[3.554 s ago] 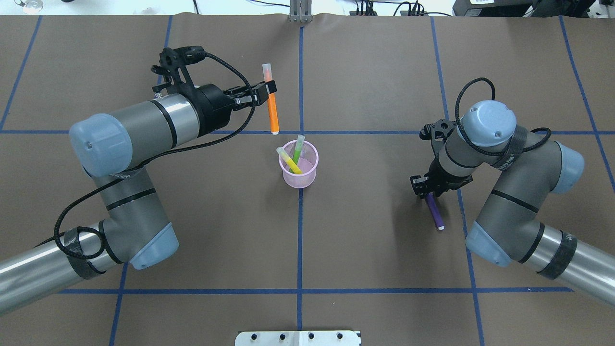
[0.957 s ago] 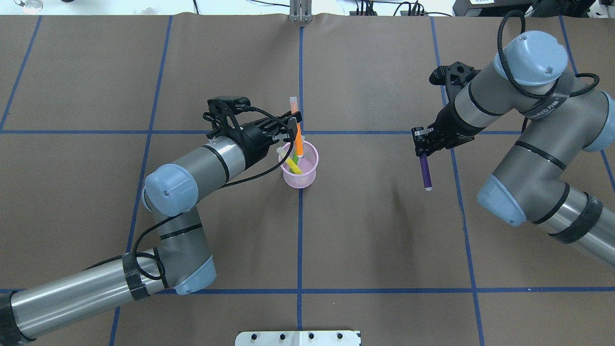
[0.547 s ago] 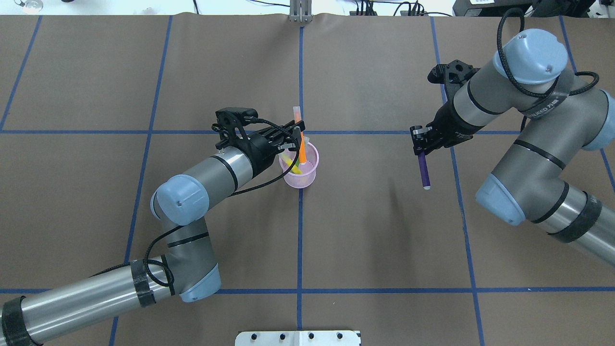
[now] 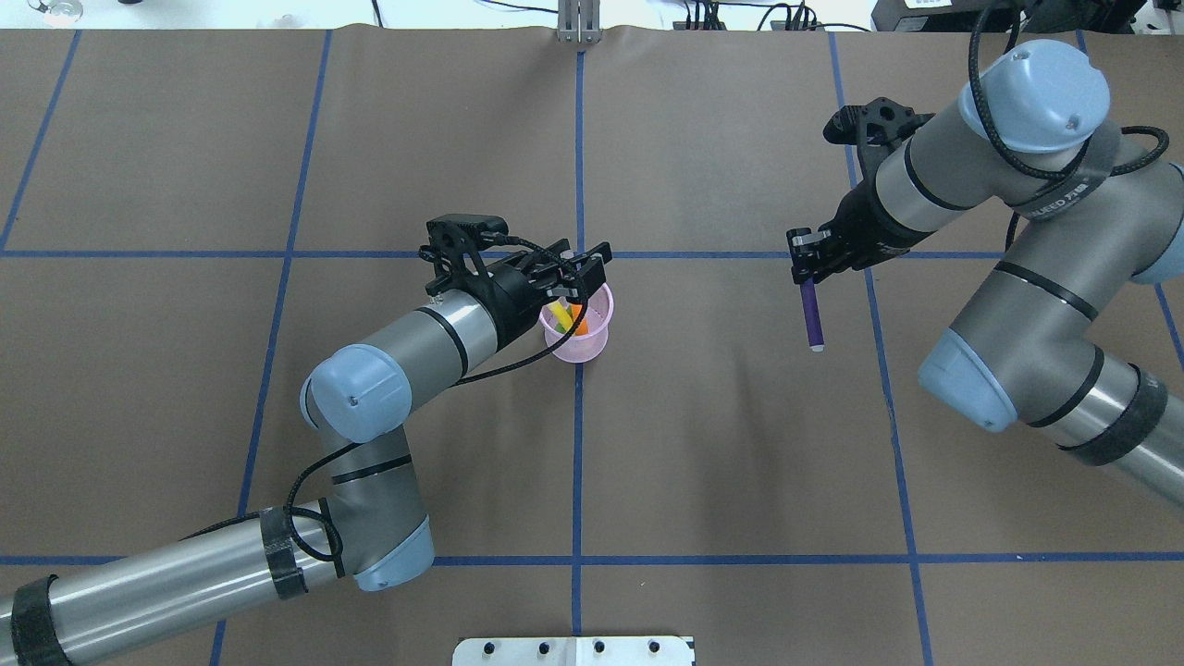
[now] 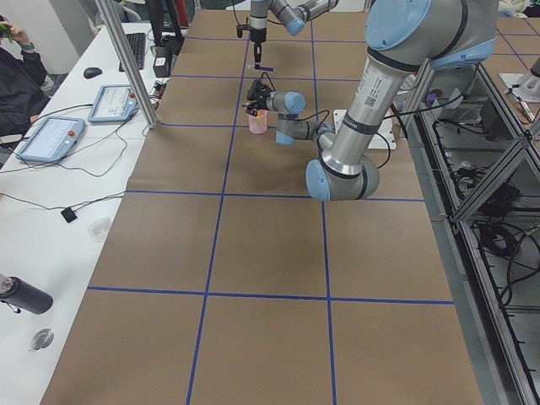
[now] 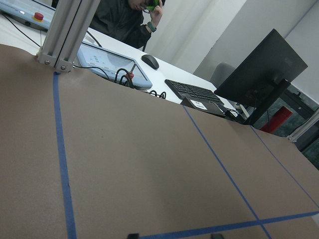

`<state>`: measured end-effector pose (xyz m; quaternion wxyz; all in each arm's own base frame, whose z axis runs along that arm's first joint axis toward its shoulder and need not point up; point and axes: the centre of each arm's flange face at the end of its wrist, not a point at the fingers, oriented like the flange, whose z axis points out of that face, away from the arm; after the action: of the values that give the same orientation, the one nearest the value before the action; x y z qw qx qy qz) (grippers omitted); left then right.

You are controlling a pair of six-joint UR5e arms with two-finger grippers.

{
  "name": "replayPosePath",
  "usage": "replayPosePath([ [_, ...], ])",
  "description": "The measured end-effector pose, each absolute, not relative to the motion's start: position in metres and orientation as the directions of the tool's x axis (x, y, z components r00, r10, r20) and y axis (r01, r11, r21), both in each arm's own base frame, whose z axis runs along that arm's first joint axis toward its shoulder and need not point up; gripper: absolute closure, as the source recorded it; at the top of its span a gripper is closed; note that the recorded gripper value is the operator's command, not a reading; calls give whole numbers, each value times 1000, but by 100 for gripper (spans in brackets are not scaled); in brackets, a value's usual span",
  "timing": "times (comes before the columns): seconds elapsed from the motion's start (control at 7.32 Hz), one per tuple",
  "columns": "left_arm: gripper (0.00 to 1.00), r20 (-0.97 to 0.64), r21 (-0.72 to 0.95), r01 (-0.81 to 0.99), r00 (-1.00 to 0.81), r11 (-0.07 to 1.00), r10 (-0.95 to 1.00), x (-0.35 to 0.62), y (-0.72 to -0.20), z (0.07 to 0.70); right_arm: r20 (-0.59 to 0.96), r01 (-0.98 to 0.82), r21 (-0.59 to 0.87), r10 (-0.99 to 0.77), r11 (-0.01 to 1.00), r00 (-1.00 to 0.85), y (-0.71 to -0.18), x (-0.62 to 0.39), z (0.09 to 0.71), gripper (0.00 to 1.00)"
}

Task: Collect pens into pen holder
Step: 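Lower the orange pencil into the cup and open the left gripper, then lift the purple marker toward the cup with the right gripper while the left withdraws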

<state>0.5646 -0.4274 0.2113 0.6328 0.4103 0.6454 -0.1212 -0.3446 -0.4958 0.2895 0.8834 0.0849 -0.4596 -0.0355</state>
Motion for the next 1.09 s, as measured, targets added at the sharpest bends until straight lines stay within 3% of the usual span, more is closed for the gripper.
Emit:
replayPosePath([
  [0.41,0,-915,377,651,151,659,374,537,-451,197,829,-131,371,-264,919,494,-496,-335,238,100],
  [1.09,0,-946,257,332,280,908,165,350,-597,259,800,-342,585,-453,735,393,-448,-394,202,100],
])
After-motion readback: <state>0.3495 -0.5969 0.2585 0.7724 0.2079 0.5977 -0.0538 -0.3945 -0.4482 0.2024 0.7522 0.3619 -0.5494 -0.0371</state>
